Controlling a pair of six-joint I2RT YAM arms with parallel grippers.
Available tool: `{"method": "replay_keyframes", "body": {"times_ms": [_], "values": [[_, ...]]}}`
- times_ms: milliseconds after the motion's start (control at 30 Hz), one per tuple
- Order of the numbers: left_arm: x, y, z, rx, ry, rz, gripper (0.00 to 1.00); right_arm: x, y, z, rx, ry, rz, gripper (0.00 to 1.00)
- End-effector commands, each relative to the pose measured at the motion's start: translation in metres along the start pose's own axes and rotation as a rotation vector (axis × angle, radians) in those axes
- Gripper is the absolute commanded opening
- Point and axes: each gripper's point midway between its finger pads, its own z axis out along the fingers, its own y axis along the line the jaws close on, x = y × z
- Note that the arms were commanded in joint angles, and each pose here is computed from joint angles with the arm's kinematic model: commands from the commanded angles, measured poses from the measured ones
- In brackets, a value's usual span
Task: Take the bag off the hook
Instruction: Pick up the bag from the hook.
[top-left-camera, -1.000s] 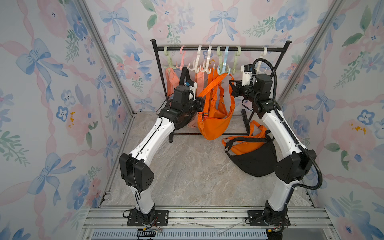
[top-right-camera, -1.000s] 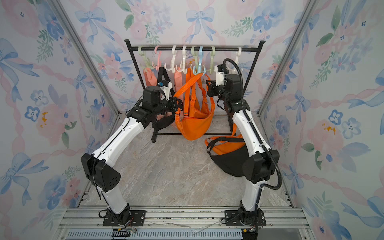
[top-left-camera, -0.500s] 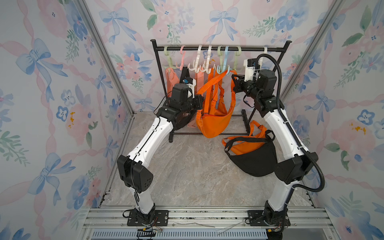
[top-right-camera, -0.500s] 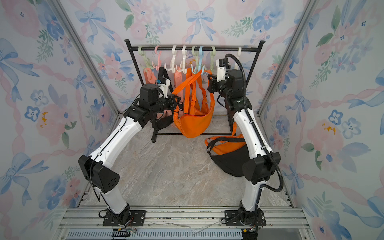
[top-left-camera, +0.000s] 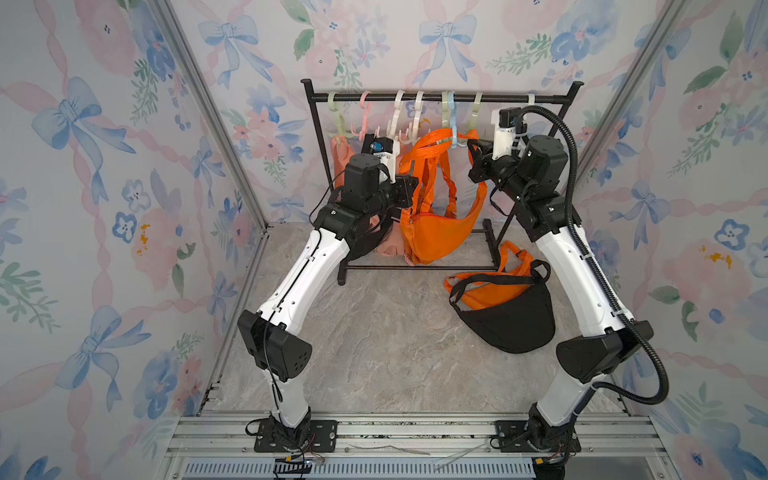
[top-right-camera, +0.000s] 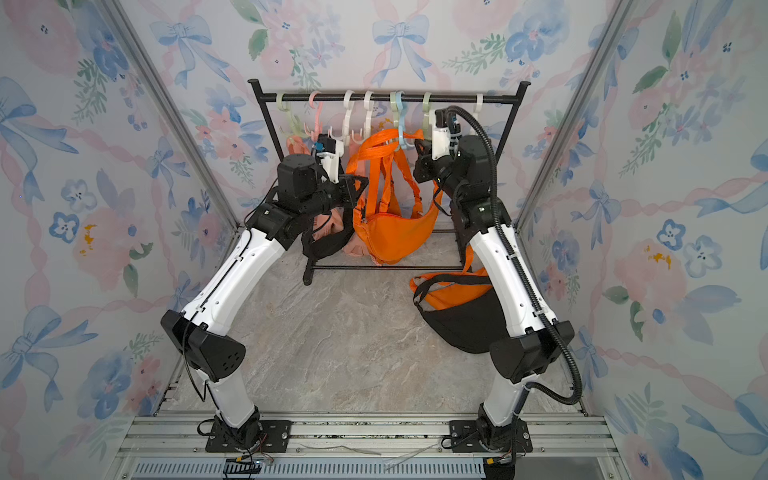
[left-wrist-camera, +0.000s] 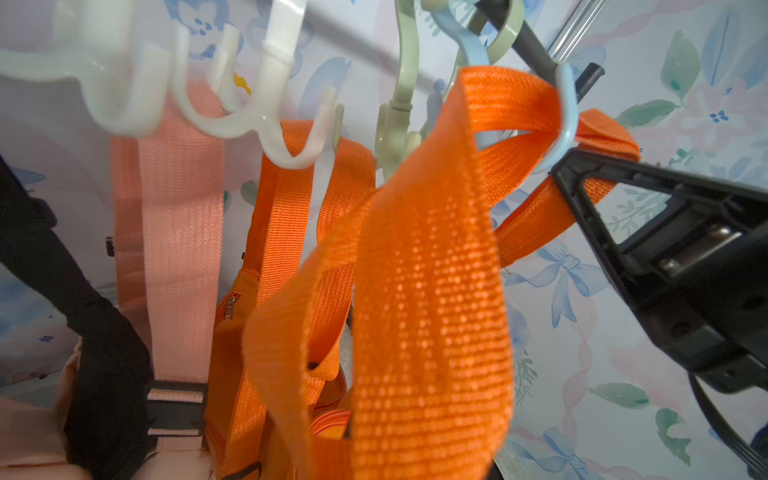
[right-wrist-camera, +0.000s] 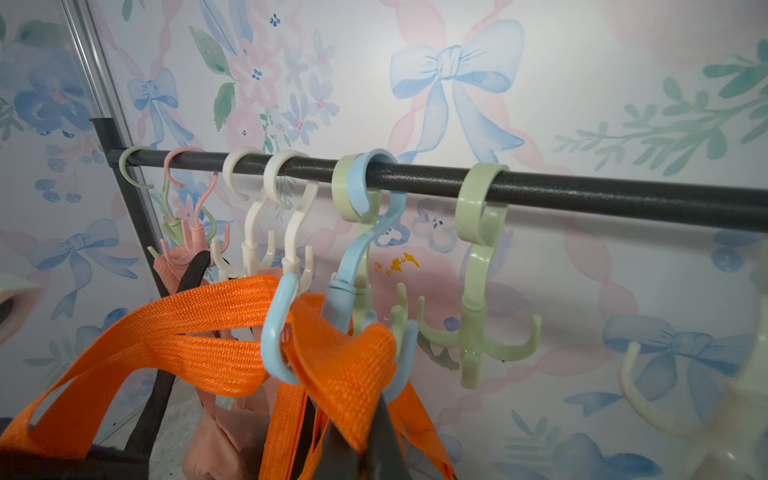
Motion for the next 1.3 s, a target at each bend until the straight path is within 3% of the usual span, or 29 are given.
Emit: {"method": "replay_keyframes", "body": {"times_ms": [0,367,800,1067,1267], "values": [[0.000,0.003,-0.004,-0.018,-0.009,0.023,0.10,-0.037,-0.006,-0.025,0.064,-0.119,-0.044,0.00],[0.014,0.003,0.014,-0.034,0.013,0.045,0.10,-0.031,-0.021,-0.028,0.111,-0.103,-0.048,0.00],[0.012,0.029,0.043,-0.063,0.017,0.044,0.10,0.031,-0.034,0.028,0.112,0.029,-0.040,0.00],[-0.001,0.034,0.058,-0.042,-0.001,0.038,0.11,0.002,-0.027,0.048,0.055,-0.006,-0.045,0.00],[-0.018,0.016,0.046,-0.010,-0.036,0.049,0.11,-0.035,-0.013,0.025,0.006,-0.061,-0.038,0.00]]}}
